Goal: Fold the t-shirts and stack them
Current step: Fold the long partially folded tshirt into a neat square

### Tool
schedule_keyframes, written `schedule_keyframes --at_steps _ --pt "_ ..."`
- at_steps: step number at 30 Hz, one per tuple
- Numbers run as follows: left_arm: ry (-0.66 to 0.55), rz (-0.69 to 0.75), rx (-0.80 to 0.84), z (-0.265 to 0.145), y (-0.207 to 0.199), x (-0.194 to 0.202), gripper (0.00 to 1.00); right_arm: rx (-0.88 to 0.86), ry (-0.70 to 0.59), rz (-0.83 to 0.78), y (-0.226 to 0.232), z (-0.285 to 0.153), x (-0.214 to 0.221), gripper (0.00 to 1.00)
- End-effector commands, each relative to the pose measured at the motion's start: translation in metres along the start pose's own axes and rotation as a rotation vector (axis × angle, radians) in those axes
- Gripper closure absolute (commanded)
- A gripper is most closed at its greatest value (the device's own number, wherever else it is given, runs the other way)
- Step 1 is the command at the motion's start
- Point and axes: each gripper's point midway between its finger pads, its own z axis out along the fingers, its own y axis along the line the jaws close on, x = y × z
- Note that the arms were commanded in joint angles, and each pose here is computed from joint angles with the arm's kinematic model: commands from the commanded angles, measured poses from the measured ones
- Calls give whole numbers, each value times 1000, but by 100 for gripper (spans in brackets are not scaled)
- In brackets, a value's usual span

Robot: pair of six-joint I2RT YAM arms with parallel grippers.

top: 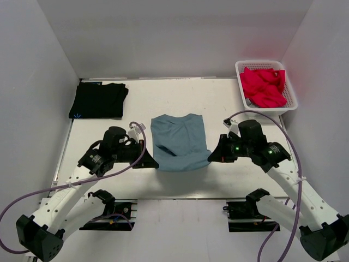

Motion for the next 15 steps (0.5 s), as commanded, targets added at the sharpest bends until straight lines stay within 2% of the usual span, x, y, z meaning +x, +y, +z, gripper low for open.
schedule_keyframes --at_steps 1,6,11,15 --pt "-11 39 37 -13 -21 -5 100 -9 6 -8 11 -15 -3 100" --pt "-38 65 35 -12 -24 -19 100 26 -37 -28 8 -12 -22 100" --pt "-131 91 1 -11 -23 -43 100 63 -40 -34 5 0 -45 100" --pt "-246 83 -110 -11 -8 -70 100 64 -109 -72 11 1 -77 100"
